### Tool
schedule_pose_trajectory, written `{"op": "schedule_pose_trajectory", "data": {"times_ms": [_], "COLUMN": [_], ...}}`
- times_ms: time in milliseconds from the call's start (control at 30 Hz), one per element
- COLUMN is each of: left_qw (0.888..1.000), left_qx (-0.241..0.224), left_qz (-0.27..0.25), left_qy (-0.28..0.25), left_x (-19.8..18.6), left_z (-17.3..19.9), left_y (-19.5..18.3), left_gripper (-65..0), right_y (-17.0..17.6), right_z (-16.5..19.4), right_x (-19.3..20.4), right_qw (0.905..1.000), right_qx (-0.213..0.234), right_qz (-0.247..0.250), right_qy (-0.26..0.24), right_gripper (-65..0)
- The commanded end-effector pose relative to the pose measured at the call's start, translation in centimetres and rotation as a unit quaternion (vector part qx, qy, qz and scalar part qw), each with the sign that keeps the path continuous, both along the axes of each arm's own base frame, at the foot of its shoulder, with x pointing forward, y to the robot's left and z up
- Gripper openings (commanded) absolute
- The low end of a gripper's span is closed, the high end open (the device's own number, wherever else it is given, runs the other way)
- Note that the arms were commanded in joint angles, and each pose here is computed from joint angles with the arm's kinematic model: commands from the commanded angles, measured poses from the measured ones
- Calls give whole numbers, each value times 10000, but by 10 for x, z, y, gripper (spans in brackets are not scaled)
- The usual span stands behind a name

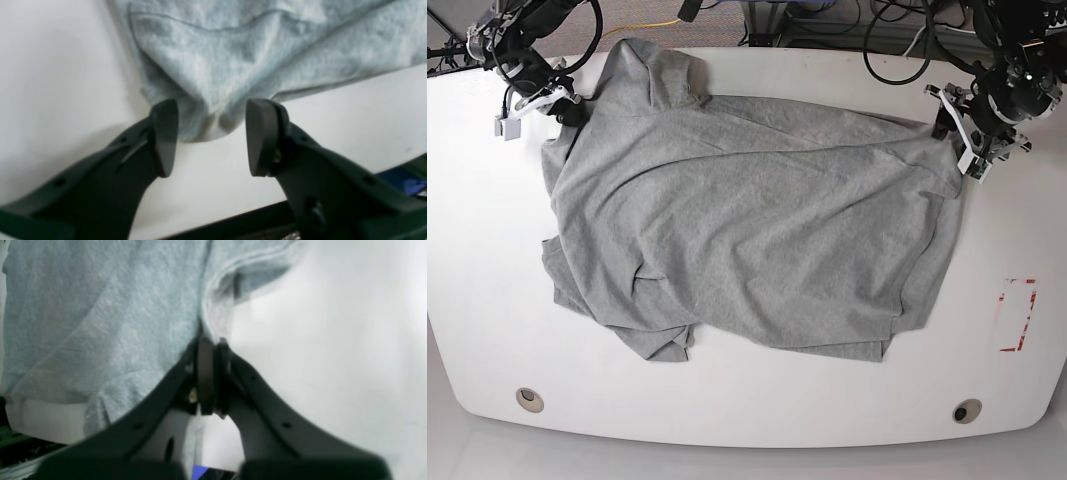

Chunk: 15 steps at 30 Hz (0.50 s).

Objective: Fold the T-shirt properly
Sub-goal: 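Hold the shoulder with the right gripper and shift the left gripper along the edge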

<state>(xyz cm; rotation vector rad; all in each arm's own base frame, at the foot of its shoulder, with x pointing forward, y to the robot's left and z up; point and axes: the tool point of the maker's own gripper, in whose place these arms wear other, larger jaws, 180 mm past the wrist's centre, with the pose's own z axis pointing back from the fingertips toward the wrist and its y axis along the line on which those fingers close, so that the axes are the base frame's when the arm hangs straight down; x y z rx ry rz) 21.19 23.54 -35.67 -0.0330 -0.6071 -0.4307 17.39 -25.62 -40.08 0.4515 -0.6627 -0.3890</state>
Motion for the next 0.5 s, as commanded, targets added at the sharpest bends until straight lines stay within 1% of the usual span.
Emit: {"op": "schedule_pose_trajectory", "data": {"times_ms": [0, 133, 267, 367, 467], "left_qw": [9994, 9972, 9967, 9951, 9956], "left_qx": [-151, -104, -183, -335, -356], "left_qz": [-52, 166, 280, 425, 610], "left_qy": [-303, -723, -741, -827, -620], "left_x": [10, 33, 41, 61, 69], "left_z": [15, 36, 34, 34, 19], "left_y": [-1, 14, 19, 25, 35], "left_gripper": [-344, -344, -344, -344, -344], "right_y": [-6, -6, -3, -2, 3], "right_z": [9, 10, 9, 11, 10], "right_x": [4, 7, 8, 11, 14], "right_qw": [9998, 9998, 9998, 9996, 9994], "right_qx": [-97, -94, -91, -120, -100], "right_qz": [-12, 2, 57, 148, 250], "right_qy": [-168, -191, -185, -193, -209], "right_gripper": [-650, -650, -650, -650, -650]}}
